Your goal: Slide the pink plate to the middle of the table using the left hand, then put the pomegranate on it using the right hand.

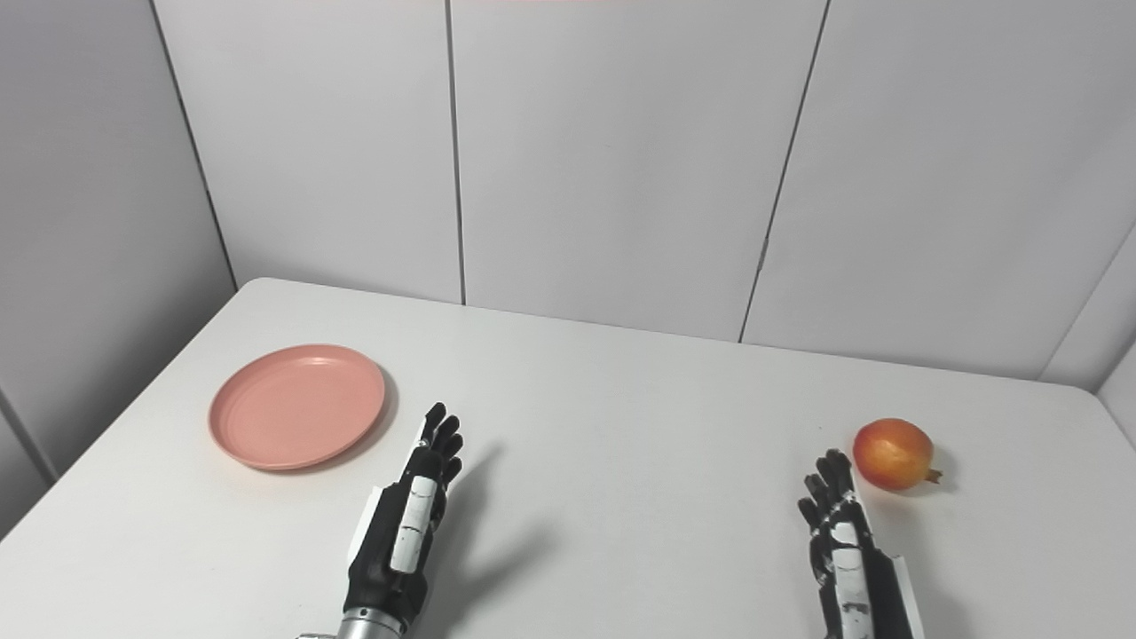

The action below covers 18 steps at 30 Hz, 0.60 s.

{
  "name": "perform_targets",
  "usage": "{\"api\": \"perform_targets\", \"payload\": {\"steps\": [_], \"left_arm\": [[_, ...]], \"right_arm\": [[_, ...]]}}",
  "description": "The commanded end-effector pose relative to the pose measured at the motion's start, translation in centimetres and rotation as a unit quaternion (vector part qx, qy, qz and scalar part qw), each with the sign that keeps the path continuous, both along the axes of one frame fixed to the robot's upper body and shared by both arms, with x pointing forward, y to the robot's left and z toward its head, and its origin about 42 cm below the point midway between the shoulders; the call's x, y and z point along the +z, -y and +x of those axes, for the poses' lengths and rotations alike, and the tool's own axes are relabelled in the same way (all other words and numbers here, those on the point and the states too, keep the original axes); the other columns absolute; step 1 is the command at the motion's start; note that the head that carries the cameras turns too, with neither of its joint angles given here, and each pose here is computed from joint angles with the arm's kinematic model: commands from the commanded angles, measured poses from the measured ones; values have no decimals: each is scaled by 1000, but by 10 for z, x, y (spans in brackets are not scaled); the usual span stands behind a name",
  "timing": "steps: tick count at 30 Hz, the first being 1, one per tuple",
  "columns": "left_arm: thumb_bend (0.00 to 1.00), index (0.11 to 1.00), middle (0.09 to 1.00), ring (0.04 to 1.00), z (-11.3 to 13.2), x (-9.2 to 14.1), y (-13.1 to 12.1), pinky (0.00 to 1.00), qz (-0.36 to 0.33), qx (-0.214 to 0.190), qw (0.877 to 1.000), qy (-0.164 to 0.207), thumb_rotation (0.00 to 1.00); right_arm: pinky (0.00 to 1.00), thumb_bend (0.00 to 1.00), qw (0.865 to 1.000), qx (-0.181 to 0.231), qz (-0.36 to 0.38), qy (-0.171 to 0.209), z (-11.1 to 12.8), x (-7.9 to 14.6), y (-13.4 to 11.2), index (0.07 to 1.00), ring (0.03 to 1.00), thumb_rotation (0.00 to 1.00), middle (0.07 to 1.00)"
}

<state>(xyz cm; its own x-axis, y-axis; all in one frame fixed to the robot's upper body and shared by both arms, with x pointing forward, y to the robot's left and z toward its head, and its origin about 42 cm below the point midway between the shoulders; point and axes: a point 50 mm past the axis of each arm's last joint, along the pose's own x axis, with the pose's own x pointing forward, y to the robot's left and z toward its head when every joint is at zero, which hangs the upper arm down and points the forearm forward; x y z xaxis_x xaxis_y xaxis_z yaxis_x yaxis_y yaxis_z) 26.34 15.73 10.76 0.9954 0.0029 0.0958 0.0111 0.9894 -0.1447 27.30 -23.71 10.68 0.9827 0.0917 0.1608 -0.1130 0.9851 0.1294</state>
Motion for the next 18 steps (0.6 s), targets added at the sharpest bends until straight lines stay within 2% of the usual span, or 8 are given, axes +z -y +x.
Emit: {"api": "perform_targets", "payload": {"steps": [1, 3, 9, 13, 18], "left_arm": [[844, 1000, 982, 963, -9, 2, 2, 1000, -17, -3, 1000, -10, 919], [863, 992, 967, 942, -4, 16, 3, 994, -27, -5, 1000, 4, 901], [859, 902, 875, 862, 22, 60, -2, 883, -49, -6, 997, 58, 880], [900, 875, 866, 854, 46, 93, -14, 882, -44, -29, 995, 86, 929], [928, 869, 875, 856, 69, 121, -31, 877, -27, -40, 992, 113, 955]], "right_arm": [[1000, 812, 999, -8, -3, -49, -23, -32, 15, 984, 999, 905, 998], [1000, 812, 999, -10, 1, -53, -23, -33, 17, 978, 994, 898, 992], [1000, 804, 998, -14, 1, -55, -24, -36, 17, 971, 986, 894, 985], [1000, 801, 998, -13, 3, -55, -22, -39, 15, 968, 985, 886, 984], [1000, 786, 998, -14, 7, -54, -22, -41, 12, 960, 982, 878, 981]]}}
